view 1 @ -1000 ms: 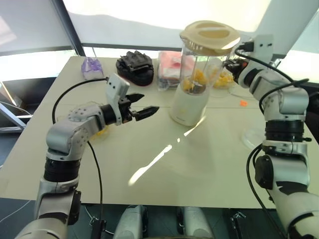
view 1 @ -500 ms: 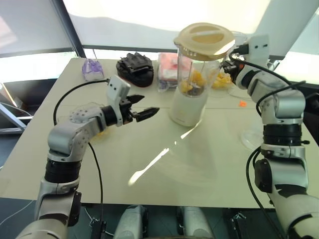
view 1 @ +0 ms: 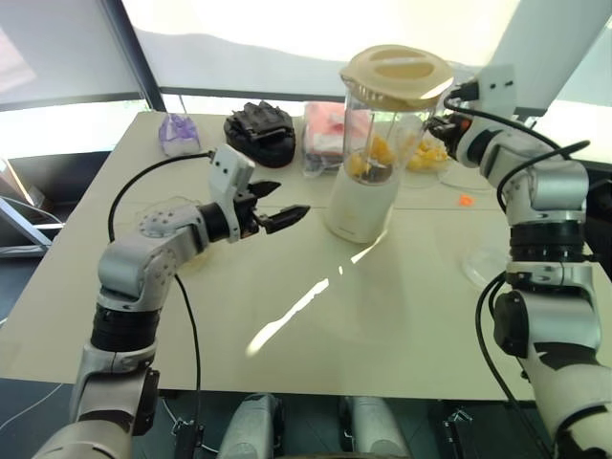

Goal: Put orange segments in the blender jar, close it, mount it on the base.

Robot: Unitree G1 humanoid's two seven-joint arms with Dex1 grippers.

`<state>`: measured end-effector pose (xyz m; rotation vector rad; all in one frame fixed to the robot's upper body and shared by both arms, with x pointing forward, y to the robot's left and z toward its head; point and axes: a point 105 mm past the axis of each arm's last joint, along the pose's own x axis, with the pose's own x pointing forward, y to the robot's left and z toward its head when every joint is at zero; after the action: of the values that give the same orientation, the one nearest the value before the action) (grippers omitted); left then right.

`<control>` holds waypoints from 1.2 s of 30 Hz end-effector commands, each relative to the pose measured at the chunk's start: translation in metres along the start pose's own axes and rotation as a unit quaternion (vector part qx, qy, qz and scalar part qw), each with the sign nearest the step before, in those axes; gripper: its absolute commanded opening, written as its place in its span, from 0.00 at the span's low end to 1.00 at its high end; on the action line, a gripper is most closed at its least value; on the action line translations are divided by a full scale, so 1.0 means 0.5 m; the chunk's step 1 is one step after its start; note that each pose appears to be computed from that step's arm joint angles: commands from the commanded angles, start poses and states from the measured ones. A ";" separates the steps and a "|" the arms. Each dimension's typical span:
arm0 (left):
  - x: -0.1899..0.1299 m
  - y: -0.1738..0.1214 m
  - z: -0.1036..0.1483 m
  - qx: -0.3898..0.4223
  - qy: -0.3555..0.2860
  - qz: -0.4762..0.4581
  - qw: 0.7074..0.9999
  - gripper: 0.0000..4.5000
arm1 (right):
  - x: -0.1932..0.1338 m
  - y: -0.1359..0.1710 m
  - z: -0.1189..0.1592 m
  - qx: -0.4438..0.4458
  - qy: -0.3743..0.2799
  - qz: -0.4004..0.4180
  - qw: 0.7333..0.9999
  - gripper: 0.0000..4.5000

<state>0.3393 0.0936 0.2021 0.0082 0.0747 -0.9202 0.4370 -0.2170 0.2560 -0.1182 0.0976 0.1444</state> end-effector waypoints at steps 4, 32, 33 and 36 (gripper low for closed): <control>0.000 0.000 0.022 0.019 -0.022 0.006 1.000 1.00 | -0.007 0.018 -0.056 0.016 0.055 -0.042 0.997 0.20; 0.012 -0.001 0.023 0.018 -0.025 0.003 1.000 1.00 | -0.010 0.007 -0.093 0.006 0.057 -0.054 0.997 0.98; 0.012 -0.003 0.024 0.017 -0.026 0.003 1.000 1.00 | -0.015 -0.001 -0.091 -0.012 0.055 -0.061 0.997 0.99; 0.008 -0.002 0.023 0.016 -0.025 0.005 1.000 1.00 | -0.036 -0.013 -0.091 -0.047 0.051 -0.074 0.995 0.99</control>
<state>0.3454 0.0911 0.1994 -0.0067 0.0662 -0.9028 0.4210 -0.2328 0.1910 -0.1786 0.2709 -0.0018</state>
